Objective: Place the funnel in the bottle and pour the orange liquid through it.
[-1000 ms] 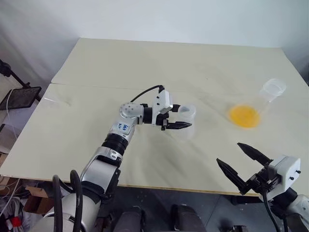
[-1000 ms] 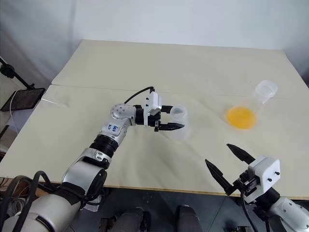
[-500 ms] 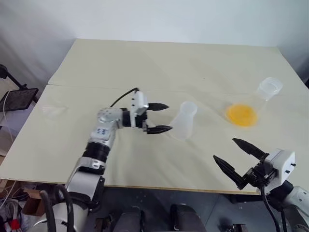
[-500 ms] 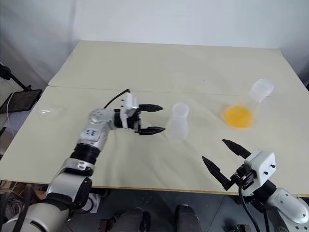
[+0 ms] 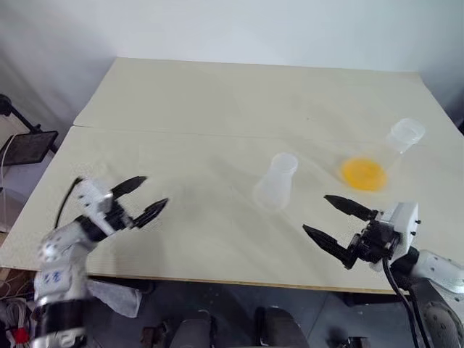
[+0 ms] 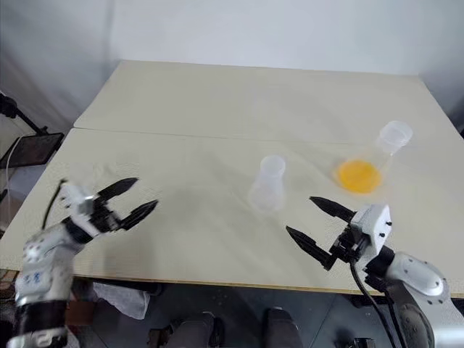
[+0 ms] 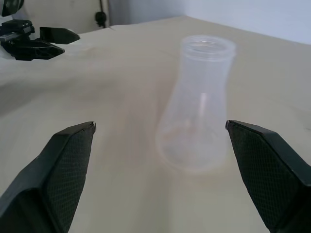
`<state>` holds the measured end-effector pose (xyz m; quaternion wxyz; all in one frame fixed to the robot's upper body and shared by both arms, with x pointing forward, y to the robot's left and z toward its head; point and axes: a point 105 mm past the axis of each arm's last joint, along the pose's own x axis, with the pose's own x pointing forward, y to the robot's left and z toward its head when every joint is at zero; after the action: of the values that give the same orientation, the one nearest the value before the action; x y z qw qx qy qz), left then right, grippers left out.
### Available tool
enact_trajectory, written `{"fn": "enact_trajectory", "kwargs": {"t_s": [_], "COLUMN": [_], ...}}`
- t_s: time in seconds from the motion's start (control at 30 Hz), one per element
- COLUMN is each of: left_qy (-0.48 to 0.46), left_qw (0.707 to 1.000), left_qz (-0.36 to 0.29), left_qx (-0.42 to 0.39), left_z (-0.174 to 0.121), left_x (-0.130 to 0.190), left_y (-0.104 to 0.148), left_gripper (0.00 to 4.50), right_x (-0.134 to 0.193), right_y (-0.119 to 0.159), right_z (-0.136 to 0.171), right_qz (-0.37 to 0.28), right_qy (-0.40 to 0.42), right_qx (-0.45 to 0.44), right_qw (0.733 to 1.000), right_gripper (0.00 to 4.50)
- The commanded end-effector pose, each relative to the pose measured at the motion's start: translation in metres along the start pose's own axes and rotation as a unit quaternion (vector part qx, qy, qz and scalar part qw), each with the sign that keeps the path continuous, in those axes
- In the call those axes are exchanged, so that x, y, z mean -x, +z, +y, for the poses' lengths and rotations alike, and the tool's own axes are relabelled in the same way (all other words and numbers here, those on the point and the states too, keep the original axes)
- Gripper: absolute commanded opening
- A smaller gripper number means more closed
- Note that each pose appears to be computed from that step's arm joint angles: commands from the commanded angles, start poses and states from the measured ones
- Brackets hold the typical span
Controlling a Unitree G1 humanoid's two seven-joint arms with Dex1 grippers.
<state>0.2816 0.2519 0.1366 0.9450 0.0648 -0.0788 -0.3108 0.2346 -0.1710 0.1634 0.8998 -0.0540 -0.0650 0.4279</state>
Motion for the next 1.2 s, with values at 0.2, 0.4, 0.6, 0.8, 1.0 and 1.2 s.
{"fn": "enact_trajectory", "kwargs": {"t_s": [0.2,0.4,0.6,0.8,1.0,1.2], "left_qy": [0.227,0.316,0.329,0.347,0.341,0.371], "left_qw": [0.973,0.948,0.944,0.936,0.939,0.928], "left_qz": [0.009,0.026,0.03,0.055,0.052,0.022], "left_qx": [-0.036,-0.016,-0.01,0.002,0.006,0.012], "left_z": [0.018,0.02,0.029,0.063,0.086,0.103], "left_x": [0.088,0.116,0.108,0.078,0.045,0.046], "left_y": [0.006,-0.004,-0.004,-0.005,0.007,0.017], "left_gripper": [4.46,4.46,4.46,4.46,4.46,4.46], "right_x": [-0.011,-0.018,-0.02,-0.02,-0.019,-0.016], "right_y": [0.003,0.007,0.007,0.006,0.006,0.006], "right_z": [-0.005,-0.004,-0.006,-0.007,-0.005,-0.006], "right_qz": [-0.008,-0.017,-0.016,-0.012,-0.011,-0.016], "right_qy": [0.046,0.076,0.081,0.074,0.063,0.046], "right_qx": [0.012,0.016,0.017,0.018,0.022,0.024], "right_qw": [0.999,0.997,0.996,0.997,0.998,0.999], "right_gripper": [4.5,4.5,4.5,4.5,4.5,4.5]}}
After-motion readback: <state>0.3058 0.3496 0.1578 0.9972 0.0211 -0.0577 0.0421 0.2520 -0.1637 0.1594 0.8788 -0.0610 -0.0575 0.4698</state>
